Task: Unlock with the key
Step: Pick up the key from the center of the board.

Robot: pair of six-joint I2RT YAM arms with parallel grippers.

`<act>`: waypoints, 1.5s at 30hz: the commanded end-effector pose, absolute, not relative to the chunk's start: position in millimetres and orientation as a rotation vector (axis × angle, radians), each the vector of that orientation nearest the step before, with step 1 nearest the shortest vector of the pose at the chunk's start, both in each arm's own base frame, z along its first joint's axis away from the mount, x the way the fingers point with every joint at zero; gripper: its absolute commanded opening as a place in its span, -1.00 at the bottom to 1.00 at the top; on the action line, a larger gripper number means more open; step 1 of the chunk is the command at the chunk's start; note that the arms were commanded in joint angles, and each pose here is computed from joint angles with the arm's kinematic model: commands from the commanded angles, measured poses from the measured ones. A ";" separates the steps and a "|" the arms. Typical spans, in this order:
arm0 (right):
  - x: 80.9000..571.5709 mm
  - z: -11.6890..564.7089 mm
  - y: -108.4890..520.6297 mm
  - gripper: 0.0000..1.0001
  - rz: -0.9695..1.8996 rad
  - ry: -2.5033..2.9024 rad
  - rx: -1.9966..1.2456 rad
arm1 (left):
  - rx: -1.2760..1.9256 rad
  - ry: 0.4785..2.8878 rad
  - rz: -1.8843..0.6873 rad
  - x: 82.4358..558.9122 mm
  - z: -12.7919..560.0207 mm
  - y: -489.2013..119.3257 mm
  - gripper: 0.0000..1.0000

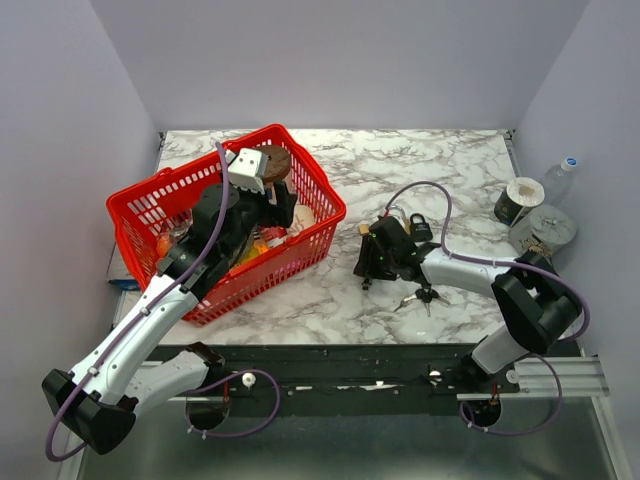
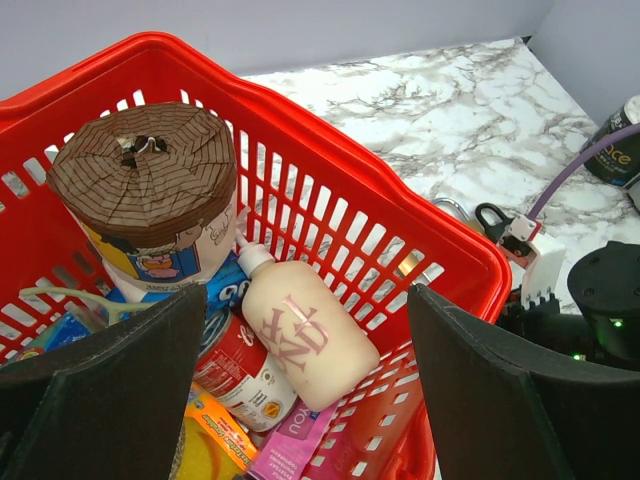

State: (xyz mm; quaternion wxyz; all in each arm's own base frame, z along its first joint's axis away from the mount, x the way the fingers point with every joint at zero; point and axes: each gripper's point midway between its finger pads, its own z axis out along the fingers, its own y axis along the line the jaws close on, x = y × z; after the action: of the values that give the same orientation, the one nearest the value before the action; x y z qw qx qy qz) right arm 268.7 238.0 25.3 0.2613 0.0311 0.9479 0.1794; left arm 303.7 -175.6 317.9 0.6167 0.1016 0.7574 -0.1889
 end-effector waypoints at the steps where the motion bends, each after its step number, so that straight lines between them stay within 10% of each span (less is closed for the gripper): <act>1: 237.5 -19.4 201.8 0.05 0.218 2.719 0.041 | 0.231 1.719 -0.426 303.6 321.9 -174.2 0.76; 9: 239.1 -1.4 227.0 -0.99 0.432 2.653 -0.043 | 0.250 1.696 -0.420 301.3 325.8 -172.8 0.77; 32: 167.0 304.4 303.1 -0.99 1.349 1.898 -0.842 | 0.917 1.269 -1.081 185.7 360.9 -264.8 0.98; 45: 124.0 361.5 300.3 -0.99 1.567 1.697 -0.991 | 1.049 1.243 -1.259 161.9 355.4 -278.3 0.98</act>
State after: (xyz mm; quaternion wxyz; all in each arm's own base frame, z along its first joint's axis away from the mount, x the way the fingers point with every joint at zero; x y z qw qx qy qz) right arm 147.3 303.4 330.4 0.3162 -0.3485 0.6829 0.5587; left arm 178.7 -273.6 347.2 0.5308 0.4058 0.5545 -0.4961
